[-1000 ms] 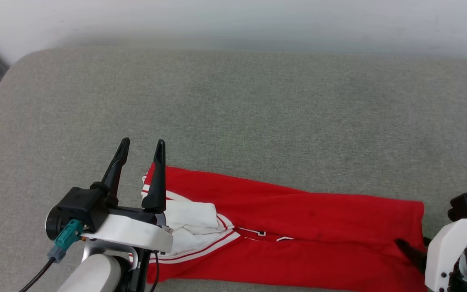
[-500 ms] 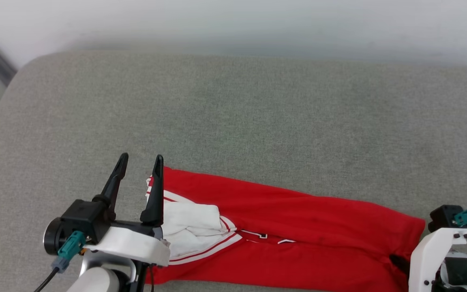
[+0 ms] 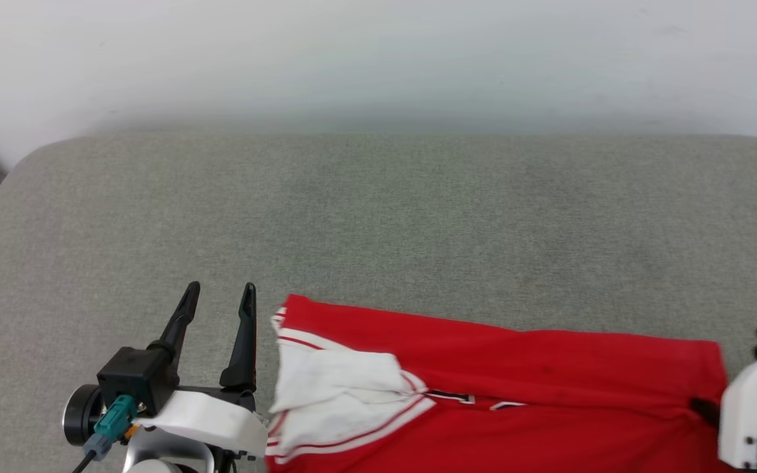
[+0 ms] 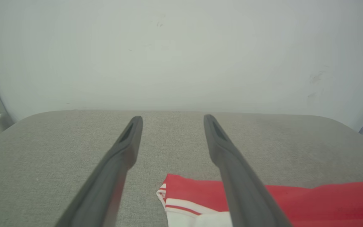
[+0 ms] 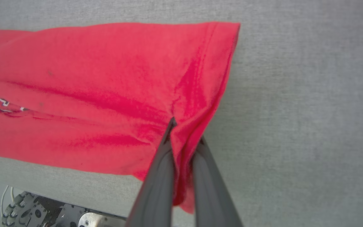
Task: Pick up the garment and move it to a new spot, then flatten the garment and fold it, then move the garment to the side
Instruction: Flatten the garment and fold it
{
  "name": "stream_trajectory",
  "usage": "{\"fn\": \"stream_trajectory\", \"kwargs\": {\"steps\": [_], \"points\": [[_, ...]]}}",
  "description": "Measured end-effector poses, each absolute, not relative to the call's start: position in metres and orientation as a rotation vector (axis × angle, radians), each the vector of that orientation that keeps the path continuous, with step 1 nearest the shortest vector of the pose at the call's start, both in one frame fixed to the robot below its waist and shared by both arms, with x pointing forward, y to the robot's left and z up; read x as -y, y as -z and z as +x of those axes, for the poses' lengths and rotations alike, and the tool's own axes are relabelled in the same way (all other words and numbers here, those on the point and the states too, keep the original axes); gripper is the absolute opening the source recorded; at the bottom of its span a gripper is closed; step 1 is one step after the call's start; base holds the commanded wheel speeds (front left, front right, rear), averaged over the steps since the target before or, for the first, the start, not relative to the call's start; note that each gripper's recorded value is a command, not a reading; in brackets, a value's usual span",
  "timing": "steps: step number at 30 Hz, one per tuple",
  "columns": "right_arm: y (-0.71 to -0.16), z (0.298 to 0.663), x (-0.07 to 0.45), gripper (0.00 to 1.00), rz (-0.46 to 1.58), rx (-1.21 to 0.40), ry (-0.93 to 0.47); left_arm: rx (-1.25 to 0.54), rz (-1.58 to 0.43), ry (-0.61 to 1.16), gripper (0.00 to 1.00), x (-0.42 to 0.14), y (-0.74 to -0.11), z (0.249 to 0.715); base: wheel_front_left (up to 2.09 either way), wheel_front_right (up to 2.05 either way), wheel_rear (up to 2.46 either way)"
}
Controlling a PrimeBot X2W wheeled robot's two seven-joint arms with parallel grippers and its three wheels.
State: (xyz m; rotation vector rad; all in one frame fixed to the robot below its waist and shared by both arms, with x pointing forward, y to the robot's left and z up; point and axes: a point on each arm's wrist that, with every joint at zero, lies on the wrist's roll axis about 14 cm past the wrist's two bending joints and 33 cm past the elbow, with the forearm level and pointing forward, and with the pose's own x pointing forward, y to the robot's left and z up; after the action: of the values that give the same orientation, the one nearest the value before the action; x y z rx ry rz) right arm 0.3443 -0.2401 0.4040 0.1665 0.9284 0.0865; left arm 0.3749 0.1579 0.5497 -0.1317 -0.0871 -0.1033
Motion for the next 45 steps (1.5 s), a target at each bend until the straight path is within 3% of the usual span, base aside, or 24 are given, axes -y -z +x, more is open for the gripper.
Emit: {"fn": "stream_trajectory", "kwargs": {"steps": [6, 11, 18, 25, 34, 39, 41, 42, 45], "points": [[-0.412, 0.331, 0.301, 0.0, 0.222, -0.926, 0.09, 0.089, -0.129, 0.119, 1.0, -0.152, -0.551, 0.375, 0.0, 0.0, 0.0], [-0.417, 0.331, 0.304, 0.0, 0.352, -0.934, 0.122, 0.079, -0.133, 0.13, 1.0, -0.147, -0.548, 0.377, 0.0, 0.0, 0.0], [-0.428, 0.344, 0.189, 0.0, 0.817, -0.966, -0.212, 0.065, -0.138, 0.131, 1.0, -0.146, -0.544, 0.379, 0.0, 0.0, 0.0], [-0.452, 0.35, 0.13, 0.0, 1.024, -0.961, -0.478, 0.049, -0.143, 0.13, 1.0, -0.147, -0.54, 0.379, 0.0, 0.0, 0.0], [-0.46, 0.355, 0.027, 0.0, 1.076, -0.995, -0.726, 0.032, -0.133, 0.125, 1.0, -0.151, -0.537, 0.384, 0.0, 0.0, 0.0], [-0.449, 0.359, -0.009, 0.0, 0.985, -1.01, -0.745, 0.027, -0.134, 0.113, 1.0, -0.155, -0.535, 0.386, 0.0, 0.0, 0.0], [-0.443, 0.36, -0.017, 0.71, 0.941, -1.009, -0.737, 0.021, -0.134, 0.105, 1.0, -0.157, -0.532, 0.385, 0.0, 0.0, 0.0], [-0.441, 0.362, -0.019, 1.0, 0.919, -1.0, -0.73, 0.018, -0.134, 0.101, 1.0, -0.158, -0.531, 0.385, 0.0, 0.0, 0.0], [-0.44, 0.366, -0.029, 1.0, 0.832, -0.982, -0.75, 0.013, -0.135, 0.091, 1.0, -0.16, -0.529, 0.385, 0.0, 0.0, 0.0]]}}
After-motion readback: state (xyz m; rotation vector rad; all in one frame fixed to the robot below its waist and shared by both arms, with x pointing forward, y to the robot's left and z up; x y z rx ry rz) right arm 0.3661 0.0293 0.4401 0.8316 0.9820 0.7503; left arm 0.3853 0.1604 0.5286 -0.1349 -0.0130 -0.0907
